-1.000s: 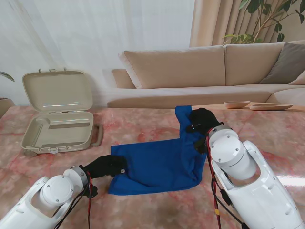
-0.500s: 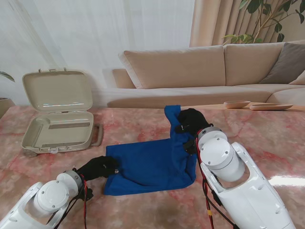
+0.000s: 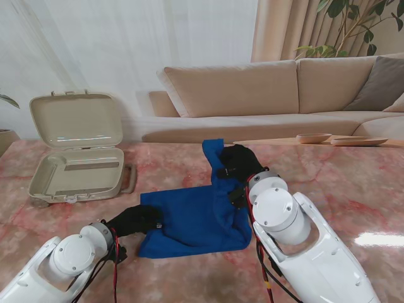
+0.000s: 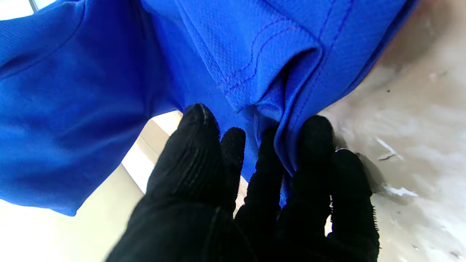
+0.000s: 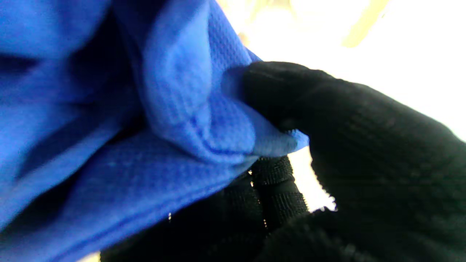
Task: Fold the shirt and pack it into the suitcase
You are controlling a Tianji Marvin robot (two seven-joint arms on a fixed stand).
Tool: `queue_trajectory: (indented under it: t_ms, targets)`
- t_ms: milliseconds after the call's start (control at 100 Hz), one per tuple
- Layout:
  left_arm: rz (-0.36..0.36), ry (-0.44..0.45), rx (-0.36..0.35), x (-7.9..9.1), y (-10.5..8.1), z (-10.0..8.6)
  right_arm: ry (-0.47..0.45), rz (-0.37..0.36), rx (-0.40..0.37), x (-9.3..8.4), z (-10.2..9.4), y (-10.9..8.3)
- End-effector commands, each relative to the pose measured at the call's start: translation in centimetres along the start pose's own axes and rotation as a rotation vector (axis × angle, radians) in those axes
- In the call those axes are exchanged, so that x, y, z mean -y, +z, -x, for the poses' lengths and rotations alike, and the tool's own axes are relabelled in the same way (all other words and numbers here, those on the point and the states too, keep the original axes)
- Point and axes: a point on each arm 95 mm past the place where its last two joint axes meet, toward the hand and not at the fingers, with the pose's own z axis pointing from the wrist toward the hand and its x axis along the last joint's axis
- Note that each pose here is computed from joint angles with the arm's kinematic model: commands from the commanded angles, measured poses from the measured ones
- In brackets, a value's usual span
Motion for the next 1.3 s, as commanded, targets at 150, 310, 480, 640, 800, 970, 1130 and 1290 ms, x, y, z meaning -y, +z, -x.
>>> queue_trajectory:
  t_ms: [150, 310, 480, 640, 800, 970, 1130, 1290]
  targets:
    - [0.040, -0.021, 0.043, -1.7, -0.2, 1.4, 0.031, -0.079, -0.019, 2.6, -0.5, 0.3]
    - [0.036, -0.026, 0.045, -1.8, -0.2, 1.4, 0.034, -0.117, -0.023, 4.1, -0.7, 0.7]
    - [0.025, -0.027, 0.040, -1.7, -0.2, 1.4, 0.025, -0.157, -0.014, 5.5, -0.5, 1.5]
    - [0.008, -0.029, 0.036, -1.6, -0.5, 1.3, 0.043, -0.175, 0.002, 6.3, -0.1, 2.3]
    - [-0.019, -0.045, 0.029, -1.4, -1.0, 1.0, 0.053, -0.179, 0.014, 6.7, 0.0, 2.7]
    - [-0.052, -0.049, 0.020, -1.1, -1.6, 0.7, 0.057, -0.192, 0.008, 7.4, 0.0, 2.7]
    - [-0.083, -0.043, 0.024, -0.7, -2.4, 0.5, 0.052, -0.214, 0.005, 8.1, 0.1, 2.9]
    - [-0.107, -0.037, 0.025, -0.5, -3.3, 0.4, 0.041, -0.240, 0.008, 8.9, 0.4, 3.3]
